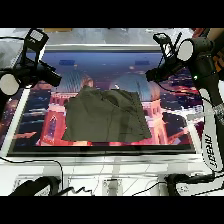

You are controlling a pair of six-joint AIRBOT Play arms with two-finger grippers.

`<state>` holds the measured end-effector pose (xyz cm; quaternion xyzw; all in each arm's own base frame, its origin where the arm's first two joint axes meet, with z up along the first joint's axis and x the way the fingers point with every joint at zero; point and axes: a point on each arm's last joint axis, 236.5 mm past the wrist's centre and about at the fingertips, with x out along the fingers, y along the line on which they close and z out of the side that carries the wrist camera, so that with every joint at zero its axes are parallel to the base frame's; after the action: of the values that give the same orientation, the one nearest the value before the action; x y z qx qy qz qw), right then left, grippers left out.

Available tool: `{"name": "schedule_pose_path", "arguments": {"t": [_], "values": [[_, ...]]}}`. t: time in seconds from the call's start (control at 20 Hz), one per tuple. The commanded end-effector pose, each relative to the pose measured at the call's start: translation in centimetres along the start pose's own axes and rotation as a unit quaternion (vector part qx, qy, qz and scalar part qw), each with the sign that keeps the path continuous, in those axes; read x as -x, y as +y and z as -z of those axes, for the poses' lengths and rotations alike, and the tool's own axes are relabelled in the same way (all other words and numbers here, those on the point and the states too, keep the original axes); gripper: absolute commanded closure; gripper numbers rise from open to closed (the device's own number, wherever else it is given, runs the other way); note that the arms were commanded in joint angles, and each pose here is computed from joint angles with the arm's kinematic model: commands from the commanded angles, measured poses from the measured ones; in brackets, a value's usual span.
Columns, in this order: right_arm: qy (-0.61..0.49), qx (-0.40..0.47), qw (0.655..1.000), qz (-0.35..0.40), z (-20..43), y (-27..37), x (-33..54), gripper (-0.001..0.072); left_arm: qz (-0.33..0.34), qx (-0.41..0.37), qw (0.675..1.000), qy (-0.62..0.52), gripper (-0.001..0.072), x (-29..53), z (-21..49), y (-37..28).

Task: Fold the clothes and pants, and hang the long-sleeved shirts on hangers.

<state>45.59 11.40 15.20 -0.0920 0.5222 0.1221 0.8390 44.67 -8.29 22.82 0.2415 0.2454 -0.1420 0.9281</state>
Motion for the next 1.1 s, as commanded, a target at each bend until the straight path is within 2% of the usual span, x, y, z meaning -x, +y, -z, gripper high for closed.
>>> {"name": "schedule_pose_path", "arguments": {"t": [0.0, 0.75, 0.85, 0.9, 1.05], "values": [[0.000, 0.000, 1.000, 0.000, 0.0, 0.0, 0.0, 0.0686, 0.000, 0.000, 1.000, 0.000, 0.0694, 0.0, 0.0, 0.0], [-0.008, 0.001, 1.000, 0.000, -0.4, 0.0, 0.0, 0.0685, 0.000, 0.000, 1.000, 0.000, 0.0694, 0.0, 0.0, 0.0], [-0.008, 0.025, 0.999, 0.031, -0.4, -1.6, -0.3, 0.0685, 0.002, 0.001, 1.000, 0.000, 0.0694, -0.1, 0.0, -0.1], [0.010, 0.040, 0.998, 0.048, 0.4, -2.9, -0.7, 0.0685, 0.002, 0.002, 1.000, 0.000, 0.0694, -0.1, 0.0, -0.1], [0.118, -0.007, 0.992, 0.043, 6.8, -7.4, -3.5, 0.0686, 0.018, 0.016, 1.000, -0.004, 0.0694, -0.3, -0.2, -0.9]]}}
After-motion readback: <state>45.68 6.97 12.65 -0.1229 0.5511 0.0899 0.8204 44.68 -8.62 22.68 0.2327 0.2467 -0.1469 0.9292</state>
